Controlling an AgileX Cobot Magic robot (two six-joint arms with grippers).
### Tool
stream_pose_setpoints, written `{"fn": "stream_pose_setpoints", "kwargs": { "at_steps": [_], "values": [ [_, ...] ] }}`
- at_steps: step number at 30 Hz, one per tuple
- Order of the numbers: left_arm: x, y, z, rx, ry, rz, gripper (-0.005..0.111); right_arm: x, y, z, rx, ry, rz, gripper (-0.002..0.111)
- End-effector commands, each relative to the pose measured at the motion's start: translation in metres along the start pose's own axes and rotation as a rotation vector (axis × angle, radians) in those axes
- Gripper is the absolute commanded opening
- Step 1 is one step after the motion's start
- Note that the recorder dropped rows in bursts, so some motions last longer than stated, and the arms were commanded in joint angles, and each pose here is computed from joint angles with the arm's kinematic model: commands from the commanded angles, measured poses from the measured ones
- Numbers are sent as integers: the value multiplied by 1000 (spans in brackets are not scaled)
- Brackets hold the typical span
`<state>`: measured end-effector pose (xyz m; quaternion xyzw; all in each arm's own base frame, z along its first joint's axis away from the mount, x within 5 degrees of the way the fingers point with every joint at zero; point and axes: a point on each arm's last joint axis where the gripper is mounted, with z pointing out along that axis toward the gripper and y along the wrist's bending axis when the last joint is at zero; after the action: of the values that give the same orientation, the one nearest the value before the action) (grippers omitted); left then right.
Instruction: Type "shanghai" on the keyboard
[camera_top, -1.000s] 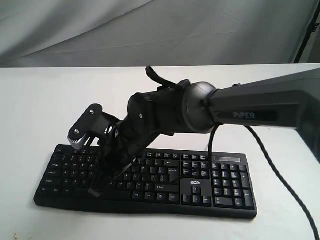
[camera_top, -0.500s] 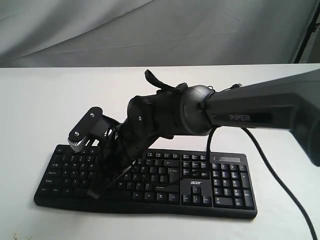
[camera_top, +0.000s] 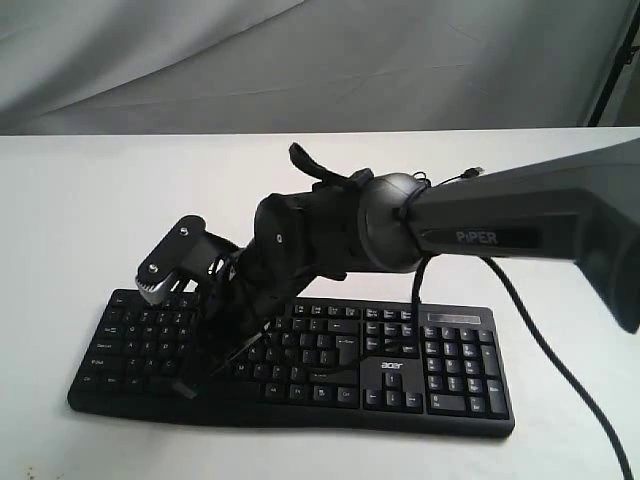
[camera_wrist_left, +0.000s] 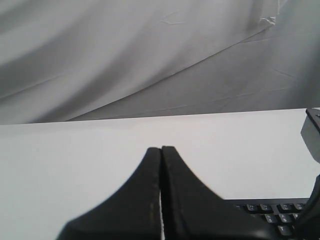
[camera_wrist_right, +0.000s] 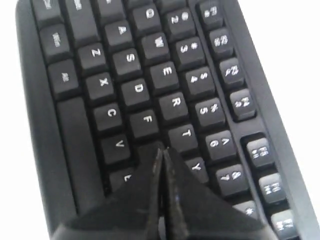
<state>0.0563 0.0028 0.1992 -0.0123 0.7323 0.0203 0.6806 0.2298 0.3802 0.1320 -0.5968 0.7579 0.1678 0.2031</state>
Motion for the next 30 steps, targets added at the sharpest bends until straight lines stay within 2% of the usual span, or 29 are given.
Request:
{"fn": "stream_pose_setpoints", "kwargs": {
  "at_steps": [1,5,9,30],
  "values": [
    [0,0,0,7,-7,-2,0,-35,-2,-13,20,-84,-63,0],
    [0,0,0,7,-7,-2,0,-65,6,11,-23,-94,-113,0],
    [0,0,0,7,-7,-2,0,-74,8,37,-74,-53,-129,0],
    [0,0,0,7,-7,-2,0,-74,17,44,-77,-46,-156,0]
  ]
}}
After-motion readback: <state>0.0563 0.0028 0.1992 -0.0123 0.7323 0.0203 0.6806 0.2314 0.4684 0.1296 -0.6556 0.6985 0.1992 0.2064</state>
